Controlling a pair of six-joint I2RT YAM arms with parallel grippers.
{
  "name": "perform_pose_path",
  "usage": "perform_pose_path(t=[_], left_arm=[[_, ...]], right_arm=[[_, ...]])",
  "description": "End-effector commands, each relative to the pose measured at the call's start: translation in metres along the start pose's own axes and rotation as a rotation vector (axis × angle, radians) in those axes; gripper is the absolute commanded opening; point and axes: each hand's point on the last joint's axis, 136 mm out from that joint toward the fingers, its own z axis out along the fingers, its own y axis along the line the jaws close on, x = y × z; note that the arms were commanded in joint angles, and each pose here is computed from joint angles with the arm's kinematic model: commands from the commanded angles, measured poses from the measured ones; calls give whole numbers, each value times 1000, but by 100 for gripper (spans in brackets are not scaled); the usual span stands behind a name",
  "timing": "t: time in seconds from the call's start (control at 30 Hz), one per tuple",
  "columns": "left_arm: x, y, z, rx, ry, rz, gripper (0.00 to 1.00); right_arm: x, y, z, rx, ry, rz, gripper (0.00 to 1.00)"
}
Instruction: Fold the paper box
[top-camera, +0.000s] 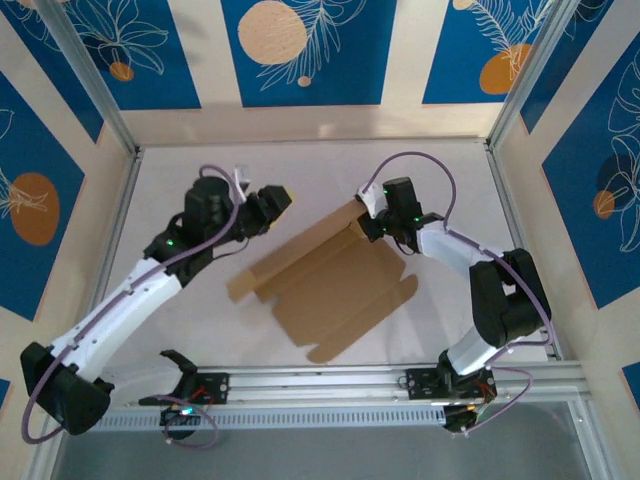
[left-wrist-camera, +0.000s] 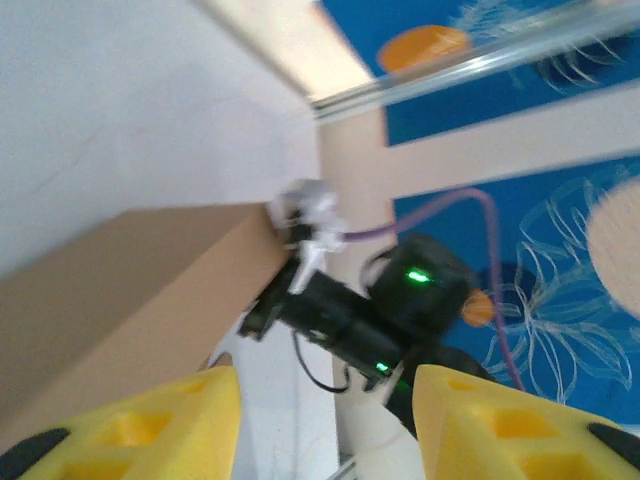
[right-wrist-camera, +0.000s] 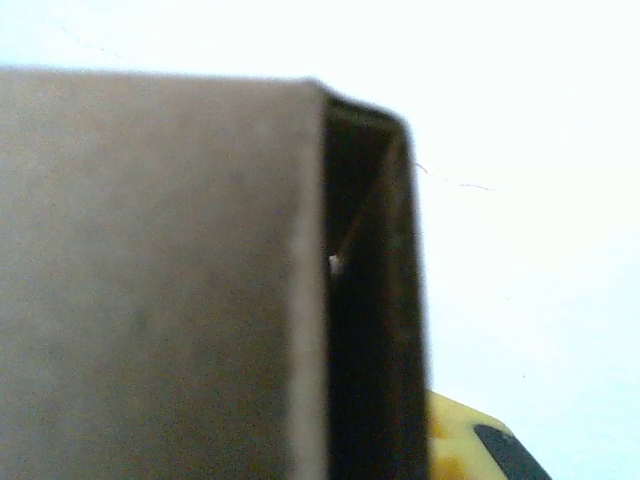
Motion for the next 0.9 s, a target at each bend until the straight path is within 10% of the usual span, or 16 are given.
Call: perform_pose_path(t=[0.0,0.3,0.53,0.87], left_arm=[[-6,-21,-9,2,46,218,51],[-55,74,76,-177,65,223,57],[1,140,161,-77,317,17,47],[50,139,201,91,393,-167,40]], right_arm=[[-18,-5,0,-38,-28,-37,12],[-31,2,15,-157,-80,-158,13],[-32,-7,36,-139,-30,-129,13],[-31,-17,67,69,88,-139,12]])
